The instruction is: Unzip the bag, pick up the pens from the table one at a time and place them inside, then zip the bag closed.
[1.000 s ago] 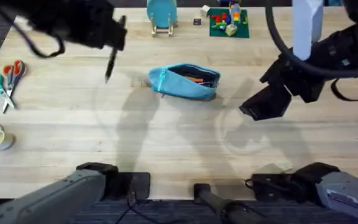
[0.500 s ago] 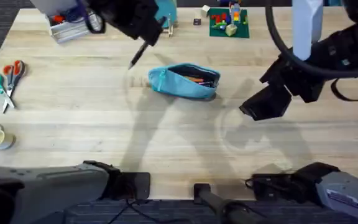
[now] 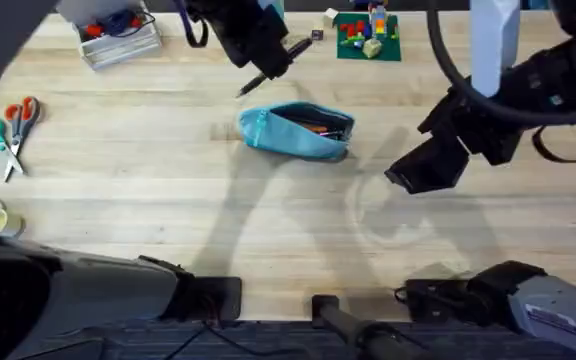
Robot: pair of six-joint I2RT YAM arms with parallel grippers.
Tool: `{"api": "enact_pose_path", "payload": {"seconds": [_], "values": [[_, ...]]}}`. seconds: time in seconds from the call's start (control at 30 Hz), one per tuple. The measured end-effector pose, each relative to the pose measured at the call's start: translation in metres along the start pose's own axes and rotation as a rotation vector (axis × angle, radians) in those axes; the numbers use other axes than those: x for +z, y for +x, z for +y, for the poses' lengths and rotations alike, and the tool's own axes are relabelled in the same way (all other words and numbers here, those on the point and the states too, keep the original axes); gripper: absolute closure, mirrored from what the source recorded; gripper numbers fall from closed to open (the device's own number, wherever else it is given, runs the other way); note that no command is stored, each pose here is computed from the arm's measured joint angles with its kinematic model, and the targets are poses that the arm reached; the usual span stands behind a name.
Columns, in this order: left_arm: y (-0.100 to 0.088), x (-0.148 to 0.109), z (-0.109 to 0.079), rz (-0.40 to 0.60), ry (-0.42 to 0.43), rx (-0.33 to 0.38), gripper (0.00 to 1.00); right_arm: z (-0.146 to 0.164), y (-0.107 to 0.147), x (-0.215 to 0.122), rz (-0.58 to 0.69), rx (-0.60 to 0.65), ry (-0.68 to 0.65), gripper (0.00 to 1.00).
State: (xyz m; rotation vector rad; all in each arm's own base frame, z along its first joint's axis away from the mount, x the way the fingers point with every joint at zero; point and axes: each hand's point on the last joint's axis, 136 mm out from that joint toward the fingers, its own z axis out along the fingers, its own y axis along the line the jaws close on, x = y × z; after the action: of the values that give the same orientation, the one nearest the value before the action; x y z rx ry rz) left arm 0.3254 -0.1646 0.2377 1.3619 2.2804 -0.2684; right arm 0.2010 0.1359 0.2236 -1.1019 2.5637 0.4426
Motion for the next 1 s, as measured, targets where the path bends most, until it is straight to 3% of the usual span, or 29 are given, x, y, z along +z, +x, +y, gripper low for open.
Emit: {"api": "enact_pose_path", "payload": {"seconds": [0.2, 0.53, 1.0], "values": [[-0.012, 0.007, -0.008, -0.054, 0.059, 0.142, 0.961, 0.0, 0.0, 0.0, 0.0, 0.0, 0.0, 0.003], [-0.02, 0.037, -0.031, -0.038, 0.152, 0.335, 0.961, 0.0, 0.0, 0.0, 0.0, 0.0, 0.0, 0.004], [-0.01, 0.078, -0.035, 0.043, 0.226, 0.359, 0.961, 0.0, 0.0, 0.0, 0.0, 0.0, 0.0, 0.004]]}}
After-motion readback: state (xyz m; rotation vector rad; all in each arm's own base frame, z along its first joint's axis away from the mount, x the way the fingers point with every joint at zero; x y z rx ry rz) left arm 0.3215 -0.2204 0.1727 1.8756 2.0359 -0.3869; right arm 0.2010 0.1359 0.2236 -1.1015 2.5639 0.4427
